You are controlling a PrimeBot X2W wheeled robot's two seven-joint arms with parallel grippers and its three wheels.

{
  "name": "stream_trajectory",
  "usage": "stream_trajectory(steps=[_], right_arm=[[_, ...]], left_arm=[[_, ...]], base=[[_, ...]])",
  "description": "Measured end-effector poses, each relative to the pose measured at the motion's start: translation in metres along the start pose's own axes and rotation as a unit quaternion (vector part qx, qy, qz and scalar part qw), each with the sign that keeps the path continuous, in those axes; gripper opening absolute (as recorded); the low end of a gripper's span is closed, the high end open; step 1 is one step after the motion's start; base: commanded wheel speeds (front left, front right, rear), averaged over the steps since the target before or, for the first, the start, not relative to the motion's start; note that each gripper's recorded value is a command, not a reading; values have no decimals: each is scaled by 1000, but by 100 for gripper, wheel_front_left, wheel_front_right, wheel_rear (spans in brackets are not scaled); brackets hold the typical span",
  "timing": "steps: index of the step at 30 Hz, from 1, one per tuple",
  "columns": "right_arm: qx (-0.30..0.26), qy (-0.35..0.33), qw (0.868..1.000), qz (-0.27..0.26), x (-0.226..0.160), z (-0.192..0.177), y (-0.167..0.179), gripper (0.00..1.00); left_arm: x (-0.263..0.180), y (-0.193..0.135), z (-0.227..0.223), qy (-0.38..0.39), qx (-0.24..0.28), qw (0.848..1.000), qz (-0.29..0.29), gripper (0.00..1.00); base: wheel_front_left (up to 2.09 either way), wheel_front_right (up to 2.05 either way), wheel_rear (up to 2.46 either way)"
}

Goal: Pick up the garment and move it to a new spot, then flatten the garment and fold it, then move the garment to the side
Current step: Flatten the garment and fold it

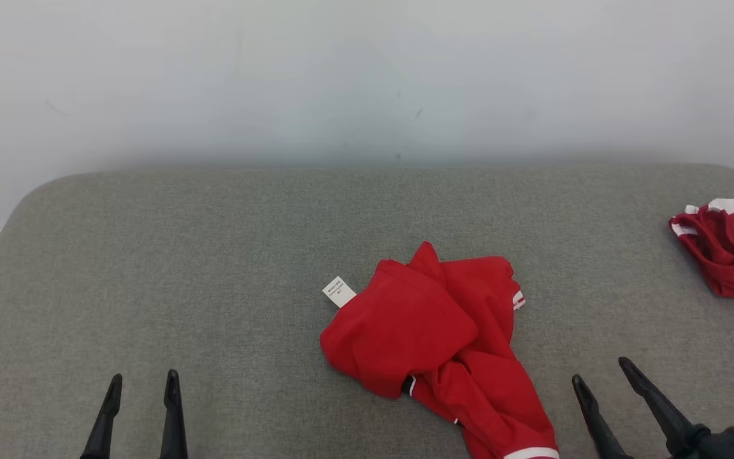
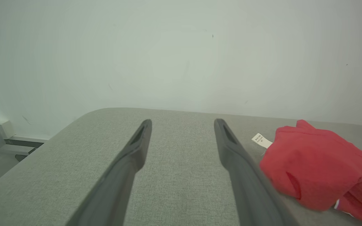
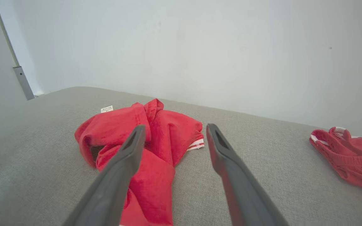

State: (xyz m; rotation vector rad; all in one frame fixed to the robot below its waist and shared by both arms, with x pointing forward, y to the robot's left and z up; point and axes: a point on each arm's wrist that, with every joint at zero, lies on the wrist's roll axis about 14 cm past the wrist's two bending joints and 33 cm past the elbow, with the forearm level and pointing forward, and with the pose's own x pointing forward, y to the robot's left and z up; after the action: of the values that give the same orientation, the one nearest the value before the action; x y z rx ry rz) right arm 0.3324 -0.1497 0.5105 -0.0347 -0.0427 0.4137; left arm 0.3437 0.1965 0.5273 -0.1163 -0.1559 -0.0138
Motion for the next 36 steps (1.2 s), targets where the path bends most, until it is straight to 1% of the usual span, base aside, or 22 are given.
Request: stream_trajectory(steps=[5,8,15,18,22,26,31,36], right_arm=[[34,-16,998,-54,-4,0,-10,100],[49,-19,996,-73,-6,-2,-9,100],[60,-29,993,-93,-7,0,-9,100],[61,-28,993,-97,-7,0,-10,100],[62,-30,993,-99,-4,0,-11,100],[64,-31,993,-98,1,0,-11,100],[67,-28,991,-109,3,-3,-18,100],[72,-20,989,-131,-2,-9,-26,100]], left_arm=[[-4,4,-2,4,2,1000,7,100],[-4,6,-2,5,3,1000,9,100],[-2,4,-5,8,5,1000,6,100],[2,-6,-7,10,5,1000,-12,100],[20,-39,-2,0,9,998,-67,100],[44,-82,8,-19,11,990,-138,100],[69,-134,16,-31,8,975,-220,100],[75,-178,1,0,13,957,-289,100]], base=[[0,0,0],[0,0,0],[0,0,0],[0,0,0],[0,0,0],[0,0,0],[0,0,0],[0,0,0]])
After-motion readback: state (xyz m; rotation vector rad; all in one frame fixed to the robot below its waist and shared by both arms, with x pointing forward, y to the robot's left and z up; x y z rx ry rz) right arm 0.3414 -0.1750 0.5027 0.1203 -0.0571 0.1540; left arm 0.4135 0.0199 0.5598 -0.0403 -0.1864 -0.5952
